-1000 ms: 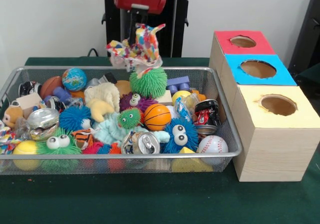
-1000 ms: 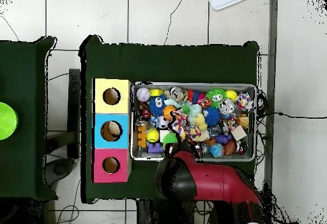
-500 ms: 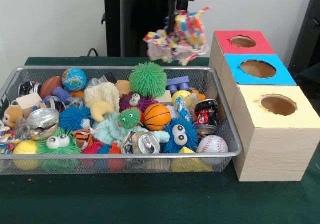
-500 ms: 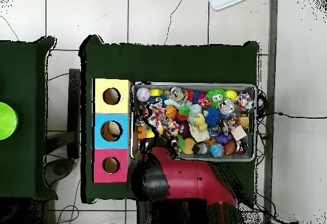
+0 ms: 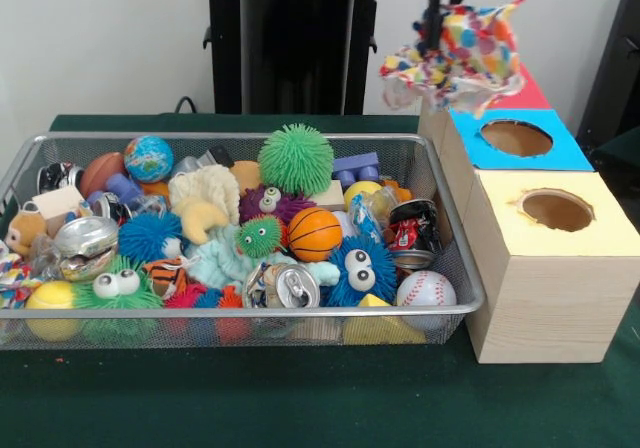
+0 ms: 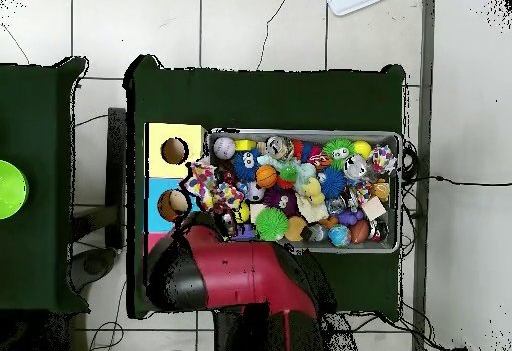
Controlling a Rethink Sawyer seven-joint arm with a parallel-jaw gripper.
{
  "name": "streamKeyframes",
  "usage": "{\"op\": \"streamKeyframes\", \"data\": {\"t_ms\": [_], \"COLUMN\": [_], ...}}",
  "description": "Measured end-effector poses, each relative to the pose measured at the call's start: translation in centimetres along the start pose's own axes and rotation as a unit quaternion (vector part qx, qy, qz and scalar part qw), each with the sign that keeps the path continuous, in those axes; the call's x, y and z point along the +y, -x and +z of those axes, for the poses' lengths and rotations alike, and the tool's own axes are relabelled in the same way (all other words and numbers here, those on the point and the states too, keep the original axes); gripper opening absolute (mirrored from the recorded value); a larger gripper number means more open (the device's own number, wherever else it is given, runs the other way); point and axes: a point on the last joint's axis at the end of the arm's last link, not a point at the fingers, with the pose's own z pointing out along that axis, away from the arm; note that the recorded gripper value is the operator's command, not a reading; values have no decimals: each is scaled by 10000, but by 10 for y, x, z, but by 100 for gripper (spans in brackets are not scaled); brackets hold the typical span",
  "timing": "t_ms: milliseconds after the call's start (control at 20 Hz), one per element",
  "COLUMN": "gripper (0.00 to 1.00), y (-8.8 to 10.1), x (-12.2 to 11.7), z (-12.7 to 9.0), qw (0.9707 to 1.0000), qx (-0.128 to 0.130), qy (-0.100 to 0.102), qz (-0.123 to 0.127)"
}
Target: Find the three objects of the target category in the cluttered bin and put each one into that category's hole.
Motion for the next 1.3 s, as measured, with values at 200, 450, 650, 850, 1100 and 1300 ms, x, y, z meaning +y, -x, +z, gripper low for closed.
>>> {"op": "streamKeyframes", "data": {"t_ms": [200, 450, 650, 850, 1100, 1300], "gripper": [0, 0, 0, 0, 0, 0], "y": [22, 53, 74, 95, 108, 106], "x": [20, 36, 41, 42, 44, 45], "z": [-6, -8, -6, -1, 10, 24], "qw": [9999, 9998, 9998, 9998, 9996, 9996], "qx": [-91, -173, -179, -206, -213, -111], "qy": [31, 38, 29, -8, -16, 1], "qz": [-48, -28, 14, 57, 158, 246]}}
